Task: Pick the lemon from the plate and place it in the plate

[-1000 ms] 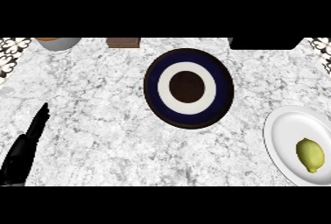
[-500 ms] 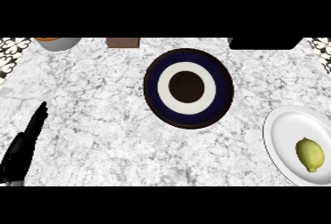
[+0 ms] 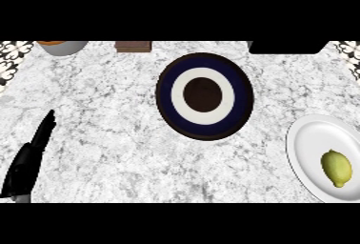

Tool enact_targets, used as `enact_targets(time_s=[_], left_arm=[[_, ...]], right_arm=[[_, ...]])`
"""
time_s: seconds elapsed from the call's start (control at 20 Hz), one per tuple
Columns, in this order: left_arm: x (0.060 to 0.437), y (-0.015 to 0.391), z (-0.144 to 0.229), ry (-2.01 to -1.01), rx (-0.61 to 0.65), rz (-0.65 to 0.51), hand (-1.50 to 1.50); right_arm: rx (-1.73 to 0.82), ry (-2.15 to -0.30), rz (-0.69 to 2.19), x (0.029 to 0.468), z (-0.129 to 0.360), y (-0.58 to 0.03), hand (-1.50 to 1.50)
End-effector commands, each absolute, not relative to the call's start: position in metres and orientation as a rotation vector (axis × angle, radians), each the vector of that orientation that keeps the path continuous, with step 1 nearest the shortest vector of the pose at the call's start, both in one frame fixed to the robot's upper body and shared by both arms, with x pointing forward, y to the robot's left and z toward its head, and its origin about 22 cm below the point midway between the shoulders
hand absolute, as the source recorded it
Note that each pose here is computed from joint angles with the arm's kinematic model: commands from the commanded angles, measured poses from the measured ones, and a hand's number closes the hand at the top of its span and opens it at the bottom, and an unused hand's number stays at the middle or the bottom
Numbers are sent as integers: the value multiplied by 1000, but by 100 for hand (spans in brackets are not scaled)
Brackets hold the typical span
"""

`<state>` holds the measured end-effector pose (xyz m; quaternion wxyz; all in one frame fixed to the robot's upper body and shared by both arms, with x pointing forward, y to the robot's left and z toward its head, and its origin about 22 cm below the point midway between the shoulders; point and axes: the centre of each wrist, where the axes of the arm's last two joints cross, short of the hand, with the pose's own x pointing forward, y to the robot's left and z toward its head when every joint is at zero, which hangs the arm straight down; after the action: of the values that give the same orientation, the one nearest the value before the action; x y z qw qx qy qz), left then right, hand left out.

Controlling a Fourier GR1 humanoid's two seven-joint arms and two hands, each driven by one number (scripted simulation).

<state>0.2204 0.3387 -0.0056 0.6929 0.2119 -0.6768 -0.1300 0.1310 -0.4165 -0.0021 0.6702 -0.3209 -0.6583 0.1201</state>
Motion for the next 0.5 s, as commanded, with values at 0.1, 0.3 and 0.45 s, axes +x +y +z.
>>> enact_targets(time_s=[0.1,0.3,0.45], left_arm=[[227,332,-6,-1528,477,-284,0],[215,339,-26,-1507,456,-303,0],[209,343,-7,-1515,467,-288,0]], right_arm=[[-709,-1427,329,159,-7,-411,-150],[-694,-1423,304,172,-23,-406,-150],[-704,-1430,300,165,-30,-409,-150]])
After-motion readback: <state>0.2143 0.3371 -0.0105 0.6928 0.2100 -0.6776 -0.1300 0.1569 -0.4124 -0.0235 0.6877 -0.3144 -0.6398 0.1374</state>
